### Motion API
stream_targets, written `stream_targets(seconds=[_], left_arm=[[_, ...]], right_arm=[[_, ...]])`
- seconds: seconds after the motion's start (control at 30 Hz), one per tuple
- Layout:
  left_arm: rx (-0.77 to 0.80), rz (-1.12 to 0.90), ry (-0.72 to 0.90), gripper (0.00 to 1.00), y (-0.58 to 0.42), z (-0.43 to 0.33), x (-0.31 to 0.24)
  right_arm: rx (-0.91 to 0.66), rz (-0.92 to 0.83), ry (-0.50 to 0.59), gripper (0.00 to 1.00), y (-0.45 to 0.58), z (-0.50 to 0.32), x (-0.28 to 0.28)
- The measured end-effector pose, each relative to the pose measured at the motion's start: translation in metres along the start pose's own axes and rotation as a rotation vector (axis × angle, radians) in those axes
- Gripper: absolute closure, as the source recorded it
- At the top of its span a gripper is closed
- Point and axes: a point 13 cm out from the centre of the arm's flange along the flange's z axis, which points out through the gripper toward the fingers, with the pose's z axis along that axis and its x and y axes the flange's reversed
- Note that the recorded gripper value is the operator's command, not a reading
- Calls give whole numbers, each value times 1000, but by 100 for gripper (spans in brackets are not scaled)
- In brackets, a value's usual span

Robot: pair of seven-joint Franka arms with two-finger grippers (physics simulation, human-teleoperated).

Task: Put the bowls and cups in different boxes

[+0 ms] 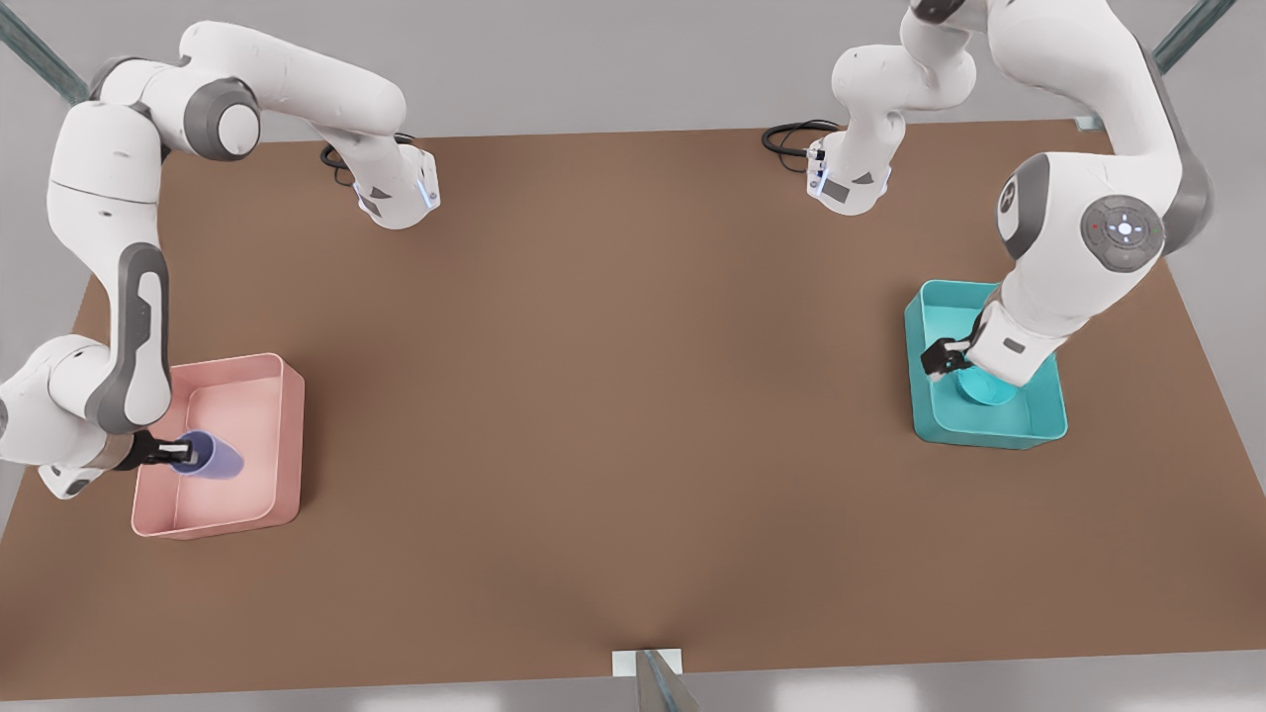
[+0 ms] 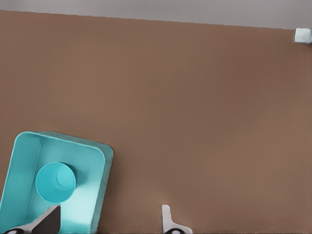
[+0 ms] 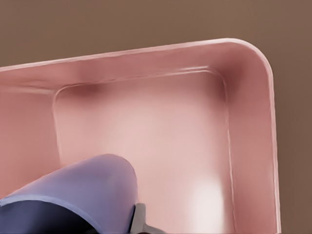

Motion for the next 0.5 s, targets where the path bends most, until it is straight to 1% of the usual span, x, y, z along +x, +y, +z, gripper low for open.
stream_targets(seconds=[0.17, 0.2, 0.23, 0.5], left_arm=[[-10, 71, 142, 0, -22, -7, 43], [-15, 77, 162, 0, -22, -6, 49], [-19, 81, 179, 0, -20, -5, 53], [-35, 101, 252, 0, -13, -2, 69]], right_arm=[[-24, -95, 29, 79, 0, 46, -5], [-24, -112, 28, 53, 1, 49, -6], [-22, -128, 26, 0, 0, 49, -7], [13, -219, 14, 0, -3, 41, -11]])
